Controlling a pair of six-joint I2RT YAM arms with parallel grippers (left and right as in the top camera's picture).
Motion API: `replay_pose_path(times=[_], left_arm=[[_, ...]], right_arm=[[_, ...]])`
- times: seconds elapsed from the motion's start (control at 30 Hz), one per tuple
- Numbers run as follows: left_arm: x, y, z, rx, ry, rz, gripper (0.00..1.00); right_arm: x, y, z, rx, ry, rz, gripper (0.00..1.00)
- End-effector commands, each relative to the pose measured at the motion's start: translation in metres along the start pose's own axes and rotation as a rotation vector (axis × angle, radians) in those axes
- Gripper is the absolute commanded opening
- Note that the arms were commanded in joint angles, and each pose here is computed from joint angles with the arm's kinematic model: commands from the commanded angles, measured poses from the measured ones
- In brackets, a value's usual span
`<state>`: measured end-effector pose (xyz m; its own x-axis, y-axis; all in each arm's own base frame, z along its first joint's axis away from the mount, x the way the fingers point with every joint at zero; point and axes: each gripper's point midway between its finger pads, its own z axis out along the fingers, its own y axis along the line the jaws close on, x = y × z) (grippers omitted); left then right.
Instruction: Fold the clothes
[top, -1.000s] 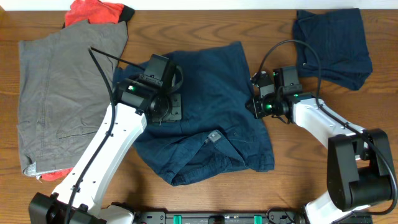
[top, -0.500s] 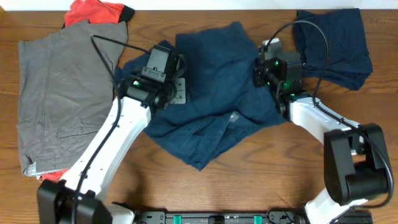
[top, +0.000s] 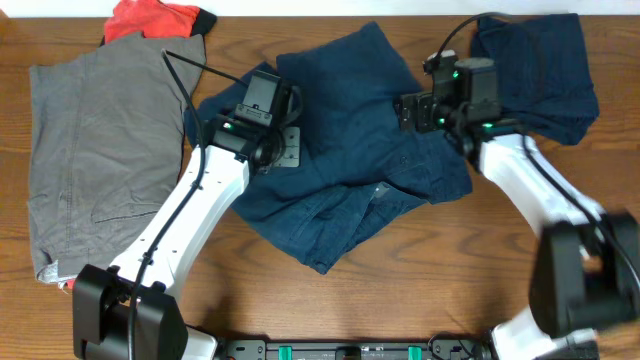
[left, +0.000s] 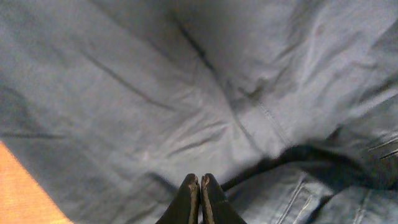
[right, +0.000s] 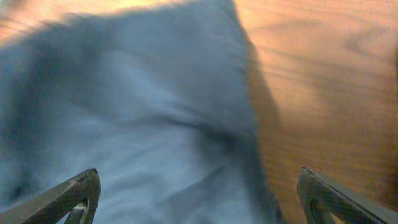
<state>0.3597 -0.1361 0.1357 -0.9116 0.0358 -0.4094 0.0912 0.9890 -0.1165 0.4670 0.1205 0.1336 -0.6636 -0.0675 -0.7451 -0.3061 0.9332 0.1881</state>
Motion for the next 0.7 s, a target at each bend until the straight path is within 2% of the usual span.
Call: replay_pose_path(times=[0.0,0.1,0.17,0.2,0.3,0.33,0.37,0.47,0.67], left_arm=[[0.0,0.018,-0.001,-0.035,0.017,-0.017,0.06],[0.001,0.034,-0.002,-0.056,0.032,-0.066,0.06],[0.0,0.046,-0.002,-0.066,0.032,-0.096,0.06],[-0.001,0.05,-0.003,-0.071,0.03,-0.114,0.06],[-0.003,0.063,-0.003,-0.084,0.026,-0.156,0.06],[-0.004,0.065,-0.003,-0.086,0.025,-0.163,0.06],[-0.004,0.067,-0.004,-0.088,0.025,-0.167,0.06],[-0.004,0.068,-0.004,-0.09,0.024,-0.17,0.06],[-0.004,0.068,-0.004,-0.09,0.024,-0.17,0.06]], right_arm=[[-0.021,0.04,-0.039,-0.129,-0.026,-0.017,0.99],[0.012,0.053,-0.038,-0.146,0.103,-0.019,0.98],[0.035,0.06,-0.033,-0.159,0.182,-0.049,0.83],[0.047,0.063,-0.03,-0.167,0.223,-0.063,0.73],[0.074,0.072,-0.021,-0.184,0.313,-0.067,0.27],[0.082,0.075,-0.018,-0.189,0.343,-0.068,0.17],[0.092,0.079,-0.016,-0.195,0.376,-0.07,0.1],[0.12,0.091,-0.013,-0.212,0.48,-0.08,0.02],[0.166,0.11,-0.028,-0.222,0.662,-0.1,0.01]])
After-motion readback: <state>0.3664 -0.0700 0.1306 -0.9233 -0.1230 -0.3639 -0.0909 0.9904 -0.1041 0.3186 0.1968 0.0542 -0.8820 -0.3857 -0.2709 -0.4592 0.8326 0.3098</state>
